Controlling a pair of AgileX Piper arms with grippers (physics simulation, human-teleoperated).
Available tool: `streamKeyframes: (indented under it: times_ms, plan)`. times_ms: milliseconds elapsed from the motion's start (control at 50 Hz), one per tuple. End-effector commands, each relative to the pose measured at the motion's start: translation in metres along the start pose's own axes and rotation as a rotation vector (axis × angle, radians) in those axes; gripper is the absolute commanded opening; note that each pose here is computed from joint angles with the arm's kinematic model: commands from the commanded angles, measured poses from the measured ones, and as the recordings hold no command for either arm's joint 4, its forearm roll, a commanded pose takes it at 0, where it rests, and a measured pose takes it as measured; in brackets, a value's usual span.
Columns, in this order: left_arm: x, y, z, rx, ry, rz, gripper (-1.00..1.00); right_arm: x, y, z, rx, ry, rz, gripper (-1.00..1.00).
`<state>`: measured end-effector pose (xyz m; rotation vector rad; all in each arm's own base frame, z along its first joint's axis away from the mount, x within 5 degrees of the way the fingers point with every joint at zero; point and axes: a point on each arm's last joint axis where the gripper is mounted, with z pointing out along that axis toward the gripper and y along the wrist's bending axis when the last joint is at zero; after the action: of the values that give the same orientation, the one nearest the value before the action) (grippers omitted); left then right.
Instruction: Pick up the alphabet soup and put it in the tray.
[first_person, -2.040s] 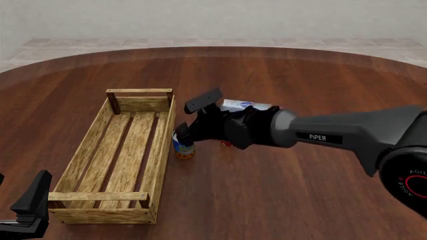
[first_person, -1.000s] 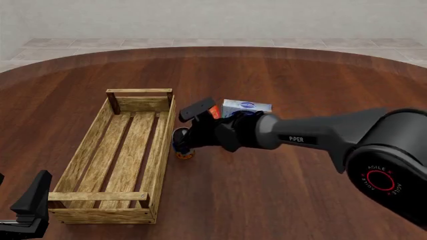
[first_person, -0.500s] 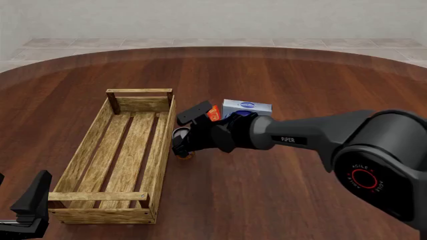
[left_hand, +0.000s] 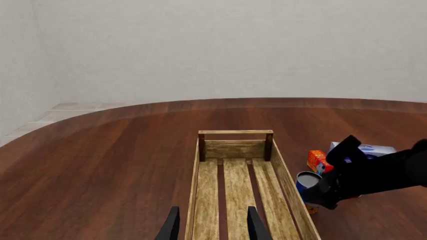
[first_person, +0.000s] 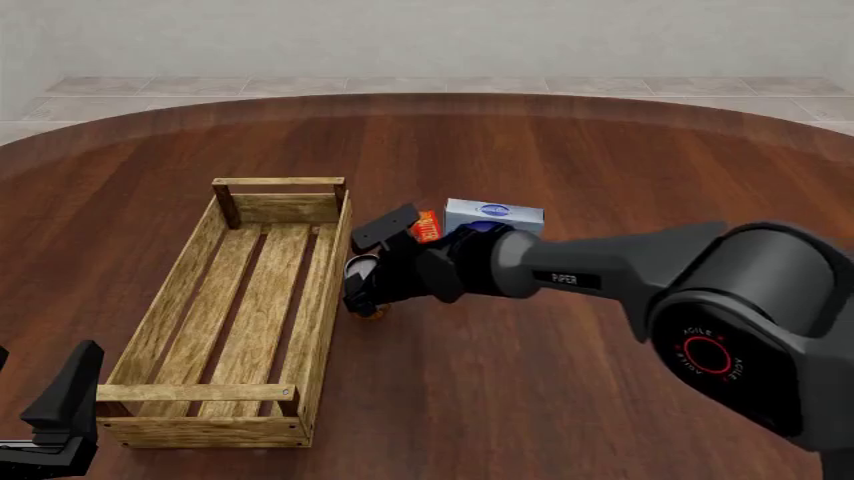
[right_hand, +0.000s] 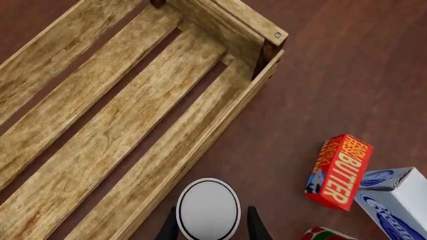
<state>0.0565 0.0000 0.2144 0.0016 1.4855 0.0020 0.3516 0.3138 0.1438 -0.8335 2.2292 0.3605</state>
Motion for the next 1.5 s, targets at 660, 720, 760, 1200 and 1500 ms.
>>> streamKeyframes:
  times_ms: [660, 720, 760, 1200, 1500]
  plan:
    - [0.0, 0.0, 0.0, -0.001, 0.0, 0.0, 1.0, -0.011, 0.008, -0.036, -0.012, -0.03, -0.029, -1.0]
    - [0.0, 0.0, 0.0, -0.001, 0.0, 0.0, 1.0, -0.016, 0.009, -0.05, -0.013, -0.045, -0.038, -1.0]
    - [0.0, 0.0, 0.0, -0.001, 0.0, 0.0, 1.0, -0.018, 0.009, -0.058, -0.014, -0.051, -0.043, -1.0]
    - [0.0, 0.0, 0.0, -0.001, 0.0, 0.0, 1.0, -0.038, 0.016, -0.109, -0.025, -0.096, -0.097, -1.0]
    - [0.0, 0.0, 0.0, -0.001, 0.0, 0.0, 1.0, -0.049, 0.018, -0.135, -0.028, -0.12, -0.126, -1.0]
